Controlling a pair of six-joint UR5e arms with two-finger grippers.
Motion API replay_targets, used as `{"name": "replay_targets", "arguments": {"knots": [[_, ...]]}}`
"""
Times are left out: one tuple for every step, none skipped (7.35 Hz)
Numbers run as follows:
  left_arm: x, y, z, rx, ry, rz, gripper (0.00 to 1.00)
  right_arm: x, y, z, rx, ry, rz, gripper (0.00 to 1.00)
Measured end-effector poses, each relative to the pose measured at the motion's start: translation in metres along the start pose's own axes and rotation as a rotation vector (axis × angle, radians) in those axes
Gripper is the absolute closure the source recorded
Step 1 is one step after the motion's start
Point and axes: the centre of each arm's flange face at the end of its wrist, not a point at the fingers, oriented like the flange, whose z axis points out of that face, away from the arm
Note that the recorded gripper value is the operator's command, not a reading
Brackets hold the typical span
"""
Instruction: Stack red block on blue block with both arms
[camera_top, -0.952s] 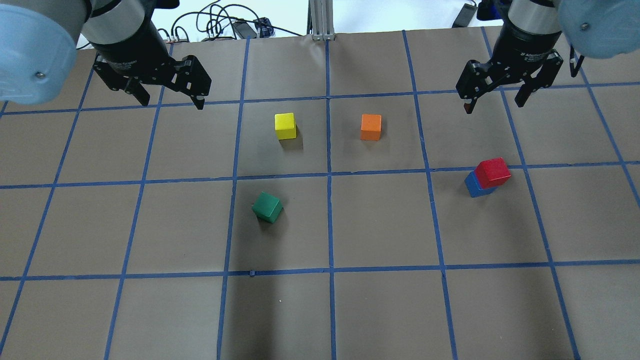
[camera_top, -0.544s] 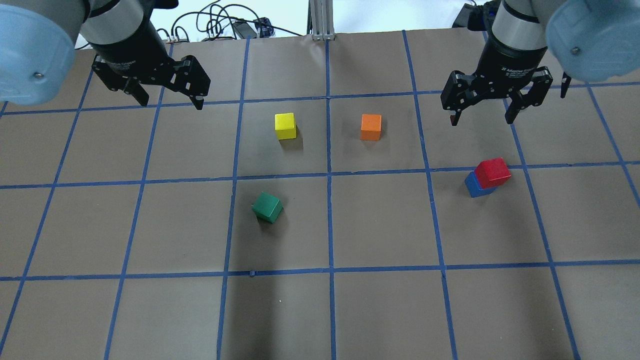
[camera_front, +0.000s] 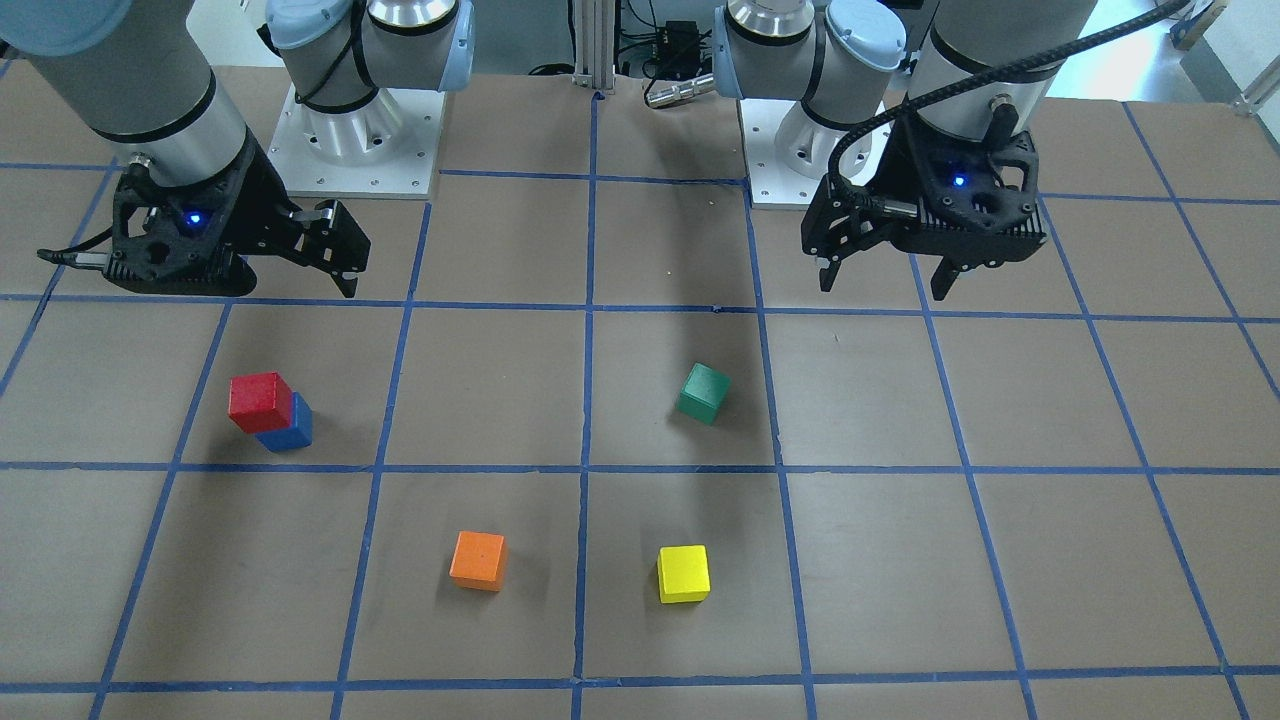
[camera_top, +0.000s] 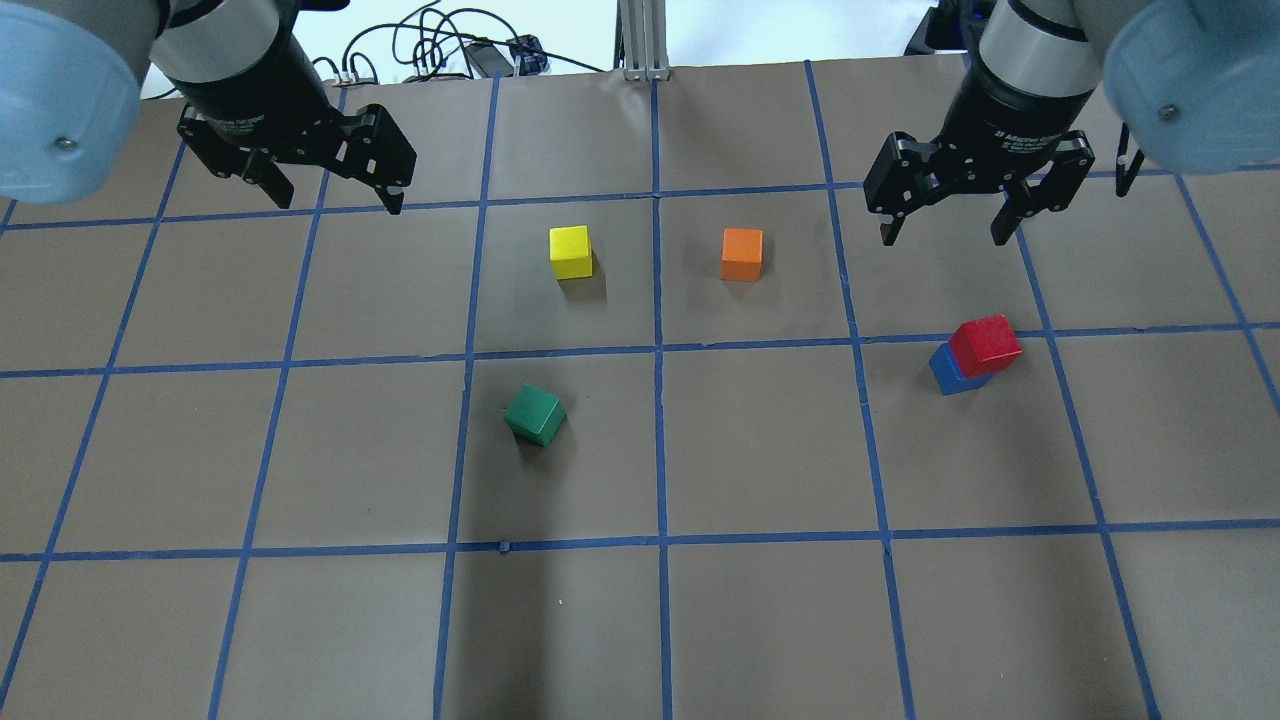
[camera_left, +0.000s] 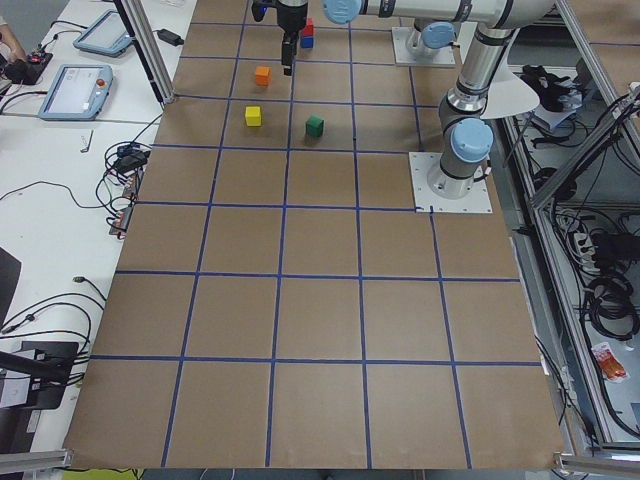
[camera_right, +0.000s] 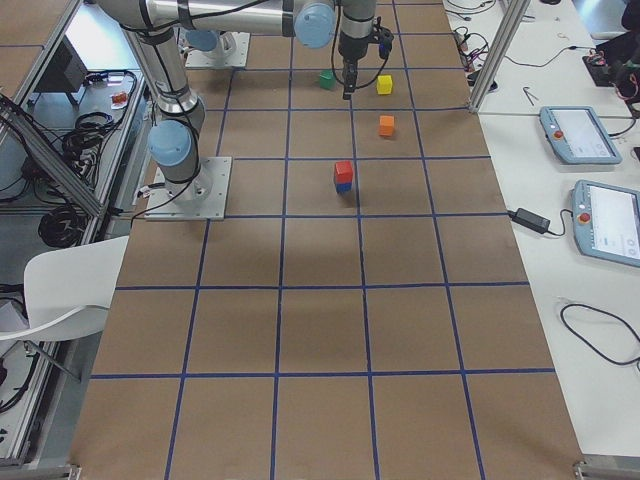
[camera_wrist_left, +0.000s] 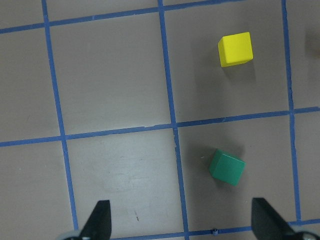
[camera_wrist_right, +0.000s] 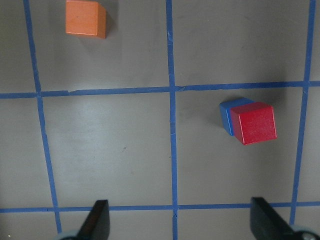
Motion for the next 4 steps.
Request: {"name": "replay_targets", "arguments": {"knots": [[0.0000,0.0003,0.0003,-0.001,0.000,0.000,0.00,0.0003,0.0004,-0.0003,0.001,0.002,0.000,0.00],[0.0001,0.0004,0.0004,-0.001,0.001,0.000,0.00,0.0011,0.0008,-0.0011,0.003,0.003,0.002,0.00],[0.0000,0.0005,0.0008,-0.002,0.000,0.000,0.00,0.0018,0.0017,-0.0018,0.005,0.003,0.004,0.00],[0.0000,0.0005,0.0009,-0.002,0.000,0.000,0.00,0.0021,0.0022,-0.0016,0.004,0.004,0.005,0.00]]}}
